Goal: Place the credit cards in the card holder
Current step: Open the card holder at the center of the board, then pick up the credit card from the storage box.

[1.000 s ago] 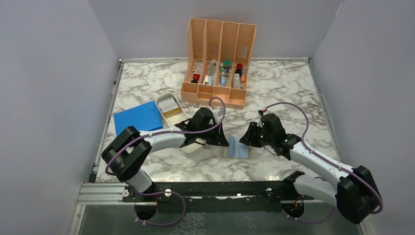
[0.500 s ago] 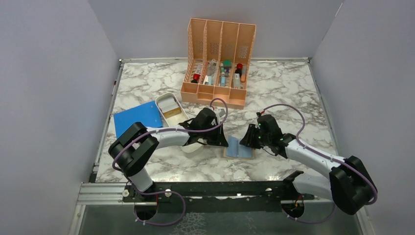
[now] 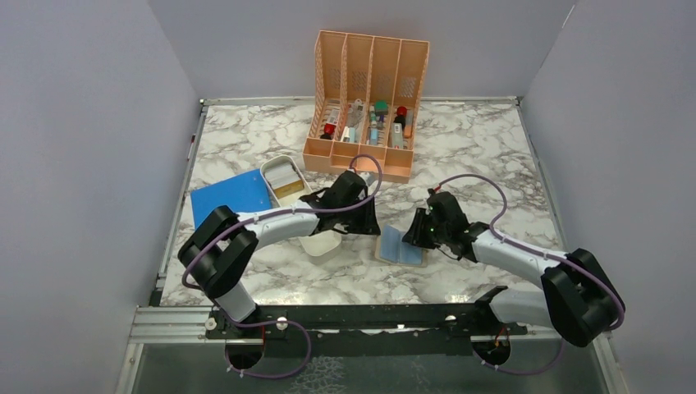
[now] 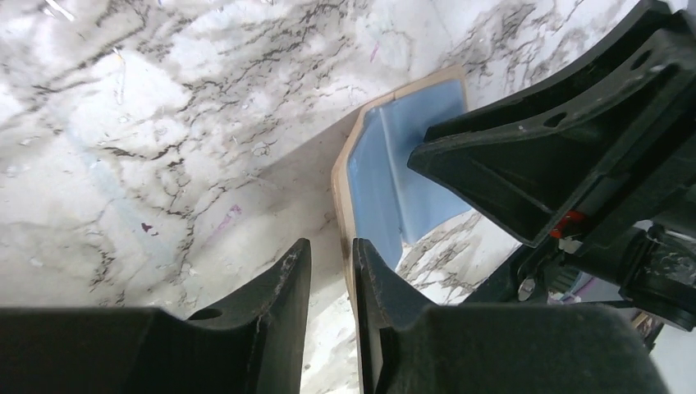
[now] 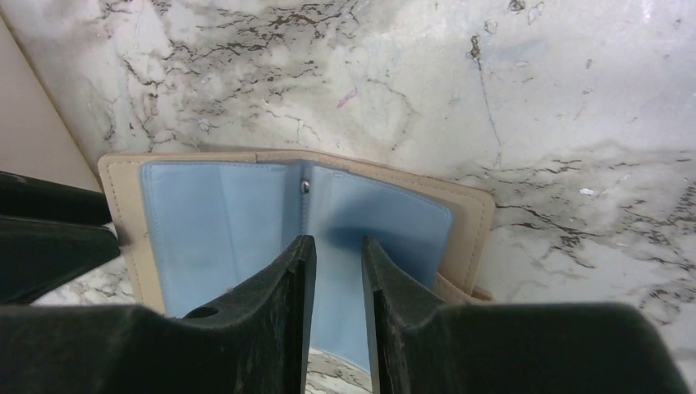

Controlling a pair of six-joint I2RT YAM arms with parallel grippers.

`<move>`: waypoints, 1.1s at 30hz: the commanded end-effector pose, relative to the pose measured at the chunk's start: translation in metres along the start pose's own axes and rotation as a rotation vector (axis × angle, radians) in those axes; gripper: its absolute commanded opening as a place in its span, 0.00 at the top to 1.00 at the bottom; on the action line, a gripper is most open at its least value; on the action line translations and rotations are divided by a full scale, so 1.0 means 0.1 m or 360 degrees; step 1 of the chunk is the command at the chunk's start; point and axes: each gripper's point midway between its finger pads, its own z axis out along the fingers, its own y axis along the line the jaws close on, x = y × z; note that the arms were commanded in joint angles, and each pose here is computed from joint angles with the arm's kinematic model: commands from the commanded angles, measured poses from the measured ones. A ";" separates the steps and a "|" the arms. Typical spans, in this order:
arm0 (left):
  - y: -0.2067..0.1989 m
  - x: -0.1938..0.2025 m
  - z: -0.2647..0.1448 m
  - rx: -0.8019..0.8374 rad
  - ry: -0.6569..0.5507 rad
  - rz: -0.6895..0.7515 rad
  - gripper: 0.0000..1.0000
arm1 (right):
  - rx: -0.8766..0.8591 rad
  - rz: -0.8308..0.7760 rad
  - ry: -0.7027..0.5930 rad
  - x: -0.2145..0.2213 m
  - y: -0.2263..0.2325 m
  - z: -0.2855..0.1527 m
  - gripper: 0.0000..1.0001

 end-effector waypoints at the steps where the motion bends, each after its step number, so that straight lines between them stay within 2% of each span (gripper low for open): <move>1: -0.09 -0.34 -0.27 -0.0070 -0.0159 0.0067 0.71 | 0.0060 -0.0043 -0.0050 -0.05 -0.09 -0.08 0.67; 9: 0.03 -0.83 -0.75 -0.0324 -0.0381 0.0278 0.70 | -0.0135 -0.0081 -0.0089 -0.15 0.18 -0.22 0.67; 11: 0.09 -0.95 -0.89 -0.0382 -0.0427 0.0419 0.68 | -0.0183 -0.0097 -0.0083 -0.16 0.25 -0.25 0.67; 14: 0.15 -1.06 -1.05 -0.0454 -0.0493 0.0803 0.64 | -0.0233 -0.0105 -0.0082 -0.18 0.33 -0.31 0.66; 16: 0.29 -1.14 -1.18 -0.0581 -0.0535 0.0962 0.57 | -0.0264 -0.0114 -0.0102 -0.21 0.38 -0.37 0.66; 18: 0.38 -1.16 -1.24 -0.0591 -0.0441 0.1047 0.43 | -0.0295 -0.0124 -0.0113 -0.23 0.42 -0.42 0.65; 19: 0.45 -1.19 -1.26 -0.0597 -0.0398 0.1050 0.41 | -0.0309 -0.0132 -0.0119 -0.24 0.44 -0.44 0.65; 22: 0.64 -1.30 -1.30 -0.0592 -0.0335 0.1079 0.39 | -0.0342 -0.0158 -0.0114 -0.24 0.48 -0.50 0.64; 25: 0.93 -1.42 -1.40 -0.0766 -0.0311 0.1159 0.33 | -0.0349 -0.0185 -0.0112 -0.24 0.49 -0.55 0.65; 31: 1.48 -1.49 -1.61 -0.1030 -0.0196 0.1430 0.30 | -0.0365 -0.0227 -0.0106 -0.23 0.50 -0.64 0.65; 33: 1.61 -1.48 -1.63 -0.1040 -0.0163 0.1483 0.28 | -0.0367 -0.0232 -0.0105 -0.22 0.50 -0.65 0.65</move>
